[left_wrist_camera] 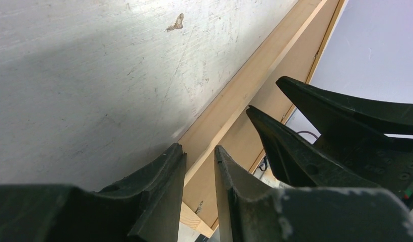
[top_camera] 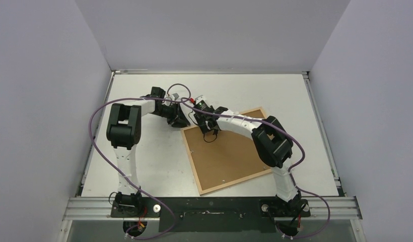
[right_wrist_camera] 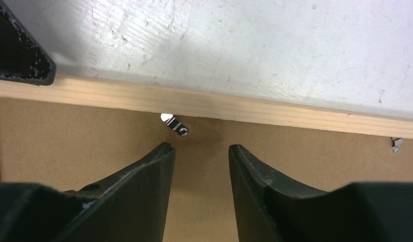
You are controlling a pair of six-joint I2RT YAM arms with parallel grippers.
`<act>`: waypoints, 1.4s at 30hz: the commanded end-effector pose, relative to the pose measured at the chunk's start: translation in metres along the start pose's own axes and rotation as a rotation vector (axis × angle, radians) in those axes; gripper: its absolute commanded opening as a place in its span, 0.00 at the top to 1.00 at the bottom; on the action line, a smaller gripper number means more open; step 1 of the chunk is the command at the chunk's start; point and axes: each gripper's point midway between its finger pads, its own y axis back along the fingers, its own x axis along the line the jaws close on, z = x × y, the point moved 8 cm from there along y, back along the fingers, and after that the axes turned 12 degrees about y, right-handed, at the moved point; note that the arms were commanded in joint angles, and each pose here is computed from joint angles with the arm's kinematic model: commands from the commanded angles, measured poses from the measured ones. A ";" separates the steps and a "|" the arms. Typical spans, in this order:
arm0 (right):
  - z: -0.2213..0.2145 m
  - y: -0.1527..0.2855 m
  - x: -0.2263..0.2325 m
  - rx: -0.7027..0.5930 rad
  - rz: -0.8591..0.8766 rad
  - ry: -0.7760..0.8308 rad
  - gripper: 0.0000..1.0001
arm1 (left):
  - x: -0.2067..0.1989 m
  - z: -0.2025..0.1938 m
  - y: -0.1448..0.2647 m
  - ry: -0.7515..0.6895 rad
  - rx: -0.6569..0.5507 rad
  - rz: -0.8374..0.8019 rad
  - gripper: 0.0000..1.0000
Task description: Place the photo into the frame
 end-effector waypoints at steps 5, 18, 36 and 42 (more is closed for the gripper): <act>0.017 -0.009 0.005 -0.048 -0.086 -0.051 0.61 | 0.001 -0.010 0.000 0.040 0.033 0.015 0.74; 0.012 -0.014 0.009 -0.041 -0.100 -0.083 0.59 | 0.001 -0.013 0.000 0.050 0.042 0.004 0.75; -0.002 -0.032 0.009 -0.032 -0.169 -0.157 0.81 | 0.011 -0.029 -0.009 0.080 0.089 0.009 0.83; -0.004 -0.033 0.002 -0.038 -0.159 -0.211 0.94 | 0.009 -0.028 -0.008 0.081 0.084 0.002 0.83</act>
